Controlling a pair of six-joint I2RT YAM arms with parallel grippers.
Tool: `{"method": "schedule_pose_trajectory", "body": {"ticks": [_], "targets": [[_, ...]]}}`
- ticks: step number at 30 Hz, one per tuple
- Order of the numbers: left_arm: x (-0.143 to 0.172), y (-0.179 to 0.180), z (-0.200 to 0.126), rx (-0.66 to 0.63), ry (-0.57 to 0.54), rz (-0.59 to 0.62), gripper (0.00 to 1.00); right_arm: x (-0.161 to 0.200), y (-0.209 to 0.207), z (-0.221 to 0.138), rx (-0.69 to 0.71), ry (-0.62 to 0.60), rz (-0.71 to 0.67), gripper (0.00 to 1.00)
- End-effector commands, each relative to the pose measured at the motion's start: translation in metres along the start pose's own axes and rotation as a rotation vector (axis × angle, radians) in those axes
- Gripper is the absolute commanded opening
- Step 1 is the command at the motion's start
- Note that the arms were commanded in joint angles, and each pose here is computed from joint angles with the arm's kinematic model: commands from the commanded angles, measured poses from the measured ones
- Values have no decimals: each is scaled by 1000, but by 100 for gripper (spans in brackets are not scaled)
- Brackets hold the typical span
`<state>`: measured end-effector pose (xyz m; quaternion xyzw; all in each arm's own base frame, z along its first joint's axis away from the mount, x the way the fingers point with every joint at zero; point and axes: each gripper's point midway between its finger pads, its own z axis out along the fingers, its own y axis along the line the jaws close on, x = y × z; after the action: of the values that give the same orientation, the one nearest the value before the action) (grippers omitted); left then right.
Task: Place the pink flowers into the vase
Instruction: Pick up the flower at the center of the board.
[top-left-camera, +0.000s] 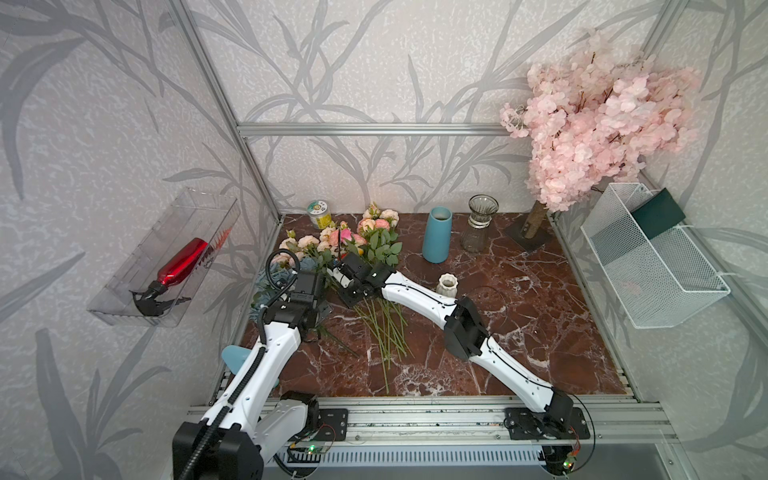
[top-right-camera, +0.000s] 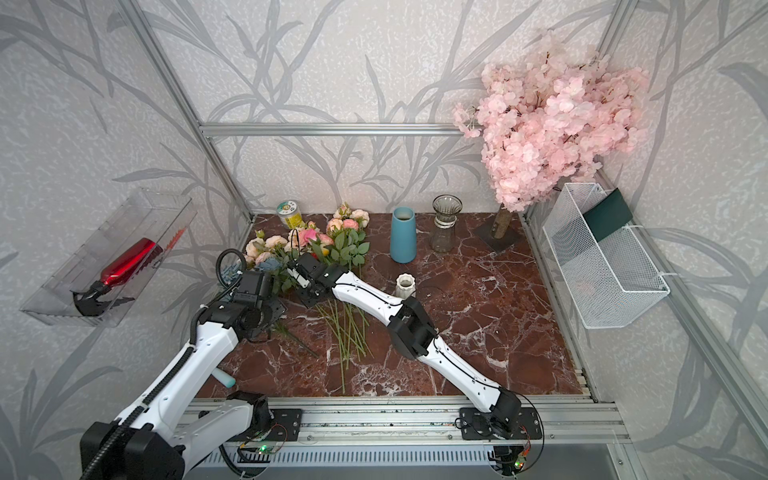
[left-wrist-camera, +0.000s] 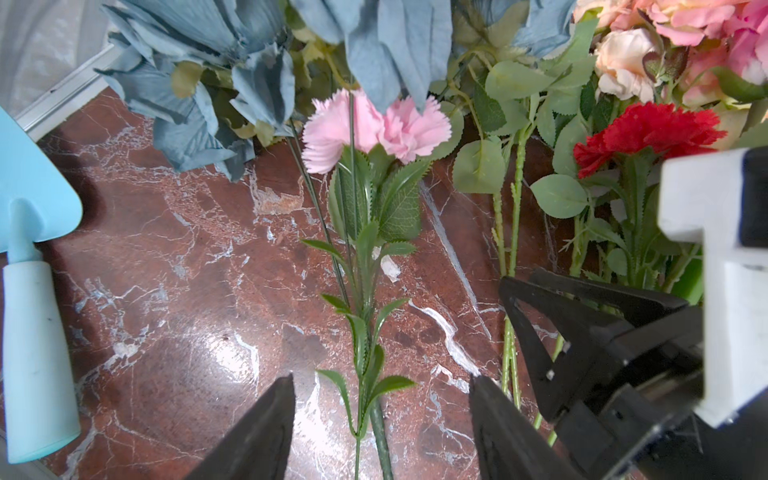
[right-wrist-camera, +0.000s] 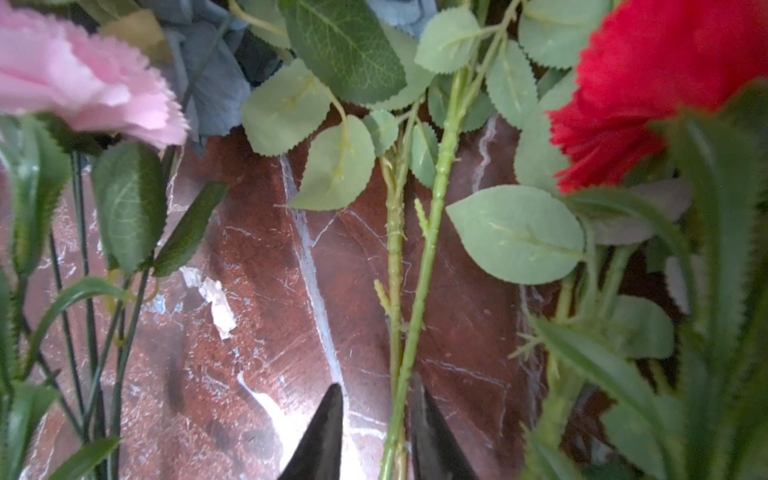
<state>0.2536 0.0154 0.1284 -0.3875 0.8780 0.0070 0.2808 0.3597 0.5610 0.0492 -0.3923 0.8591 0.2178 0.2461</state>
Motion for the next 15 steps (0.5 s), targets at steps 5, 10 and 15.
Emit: {"method": "schedule_pose_trajectory", "body": {"ticks": [5,10,15], "targets": [[-6,-3,-3,-8,-18,28,68,-19,-8,-5,12,-78,27,29],[-6,-4,-3,-2,-18,31,68,-20,-15,-1,34,-83,29,29],[-6,-5,-2,-1,-16,34,68,-20,-22,1,30,-84,54,28]]}}
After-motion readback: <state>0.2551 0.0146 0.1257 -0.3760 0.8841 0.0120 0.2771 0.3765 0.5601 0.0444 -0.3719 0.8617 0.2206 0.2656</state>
